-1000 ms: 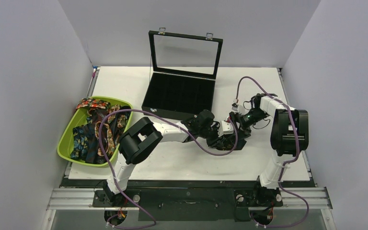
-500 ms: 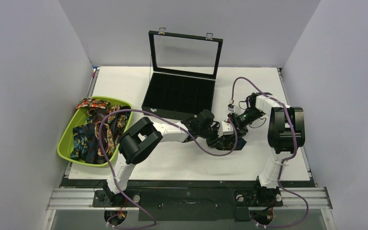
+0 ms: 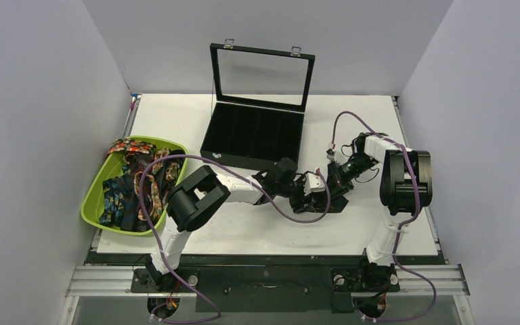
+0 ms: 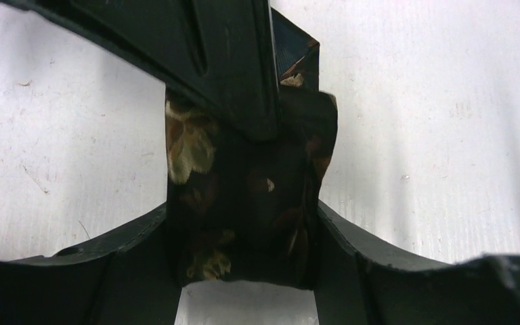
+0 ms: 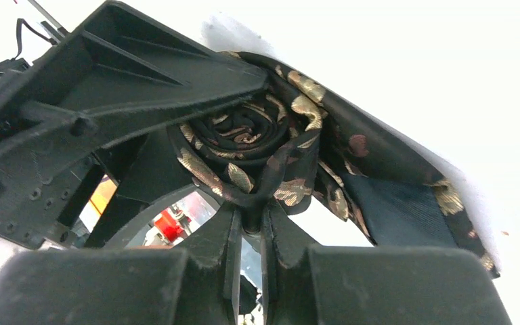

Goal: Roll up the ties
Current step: Roll the tie at the center of the board.

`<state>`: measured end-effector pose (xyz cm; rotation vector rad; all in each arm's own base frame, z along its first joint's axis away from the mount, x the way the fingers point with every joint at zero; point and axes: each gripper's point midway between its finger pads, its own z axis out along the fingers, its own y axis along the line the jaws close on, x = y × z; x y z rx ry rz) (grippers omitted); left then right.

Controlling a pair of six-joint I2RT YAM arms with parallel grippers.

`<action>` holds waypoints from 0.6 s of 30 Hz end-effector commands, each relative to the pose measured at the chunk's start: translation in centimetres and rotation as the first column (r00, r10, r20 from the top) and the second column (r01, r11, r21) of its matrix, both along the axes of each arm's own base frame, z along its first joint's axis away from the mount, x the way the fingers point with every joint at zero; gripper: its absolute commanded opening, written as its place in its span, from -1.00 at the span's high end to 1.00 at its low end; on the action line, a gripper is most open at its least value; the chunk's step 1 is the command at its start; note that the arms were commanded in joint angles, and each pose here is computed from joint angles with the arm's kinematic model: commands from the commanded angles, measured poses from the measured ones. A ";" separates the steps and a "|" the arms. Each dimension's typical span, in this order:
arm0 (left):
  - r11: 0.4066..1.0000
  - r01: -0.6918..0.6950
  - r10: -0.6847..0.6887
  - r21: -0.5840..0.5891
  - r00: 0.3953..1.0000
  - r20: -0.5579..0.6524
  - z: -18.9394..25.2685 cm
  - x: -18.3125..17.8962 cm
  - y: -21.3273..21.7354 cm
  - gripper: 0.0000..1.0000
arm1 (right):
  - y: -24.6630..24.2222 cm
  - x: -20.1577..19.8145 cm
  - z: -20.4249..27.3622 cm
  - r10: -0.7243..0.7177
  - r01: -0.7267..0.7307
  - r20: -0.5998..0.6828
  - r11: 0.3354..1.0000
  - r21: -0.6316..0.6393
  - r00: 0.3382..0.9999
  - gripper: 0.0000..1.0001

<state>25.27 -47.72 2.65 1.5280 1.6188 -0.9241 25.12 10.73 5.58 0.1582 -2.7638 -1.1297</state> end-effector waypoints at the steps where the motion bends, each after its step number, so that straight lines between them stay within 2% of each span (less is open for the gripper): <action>1: 0.998 -0.014 0.014 -0.064 1.000 0.001 1.3 0.4 0.4 -0.14 | -3.8 0.5 -3.8 0.043 -0.037 0.027 0.980 -0.196 0.999 1.00; 7: 0.987 0.035 -0.029 -0.155 0.999 0.044 3.4 0.4 -1.0 -0.25 | -4.6 0.8 -4.4 0.034 -0.031 0.008 0.971 -0.236 0.999 1.00; 18: 0.978 0.071 -0.061 -0.196 0.997 0.056 3.9 0.6 -3.8 -0.28 | -5.3 1.0 -5.4 0.063 -0.059 0.003 0.950 -0.306 0.998 1.00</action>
